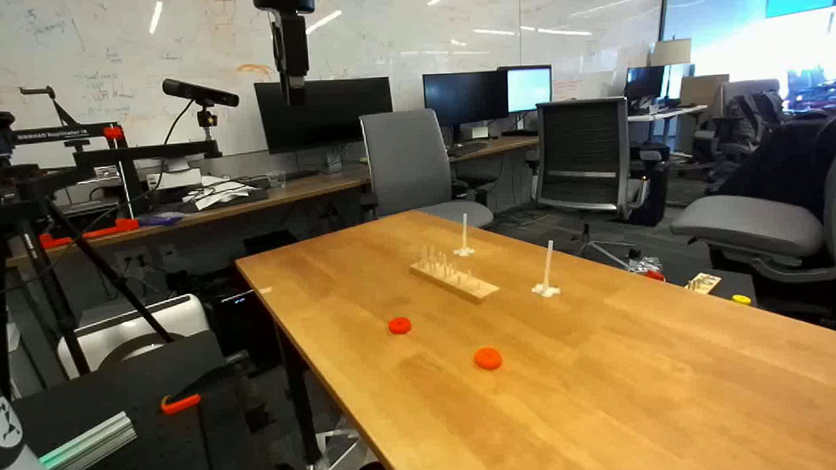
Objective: Put the right orange object on the wooden board
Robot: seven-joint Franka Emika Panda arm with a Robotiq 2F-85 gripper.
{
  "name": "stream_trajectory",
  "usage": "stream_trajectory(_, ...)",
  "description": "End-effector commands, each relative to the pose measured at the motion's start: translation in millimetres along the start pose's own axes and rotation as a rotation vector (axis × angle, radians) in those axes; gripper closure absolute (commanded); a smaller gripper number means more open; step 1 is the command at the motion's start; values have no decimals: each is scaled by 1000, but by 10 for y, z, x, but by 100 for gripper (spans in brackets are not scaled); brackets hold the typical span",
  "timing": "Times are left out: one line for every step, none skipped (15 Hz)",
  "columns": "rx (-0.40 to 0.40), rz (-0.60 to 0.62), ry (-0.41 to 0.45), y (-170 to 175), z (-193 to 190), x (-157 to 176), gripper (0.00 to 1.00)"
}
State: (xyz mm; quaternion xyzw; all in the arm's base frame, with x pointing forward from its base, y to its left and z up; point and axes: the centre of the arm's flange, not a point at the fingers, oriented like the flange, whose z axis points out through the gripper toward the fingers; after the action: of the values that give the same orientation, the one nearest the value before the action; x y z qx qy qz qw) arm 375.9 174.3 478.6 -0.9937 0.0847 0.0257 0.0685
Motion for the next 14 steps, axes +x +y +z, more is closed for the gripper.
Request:
stream_trajectory(2,-1,3,-6,-14,2,0)
stream_trajectory(4,-2,7,-12,-35,4,0)
stream_trajectory(5,-2,10,-15,-50,2,0)
stream_trajectory(6,-3,11,-18,-56,3,0)
stream_trajectory(6,-3,12,-18,-58,2,0)
stream_trajectory(-101,-95,-1,-11,-152,40,0)
stream_trajectory(-160,-88,-34,29,-258,78,0)
stream_trajectory(-216,-114,-44,105,-377,156,0)
stream_trajectory(-270,-136,-71,144,-495,213,0)
stream_trajectory(-326,-162,-75,192,-595,244,0)
stream_trajectory(-377,-189,-83,230,-694,285,0)
stream_trajectory(-421,-222,-95,260,-794,373,0)
stream_trajectory(-468,-251,-100,274,-877,458,0)
stream_trajectory(-520,-274,-111,288,-927,594,0)
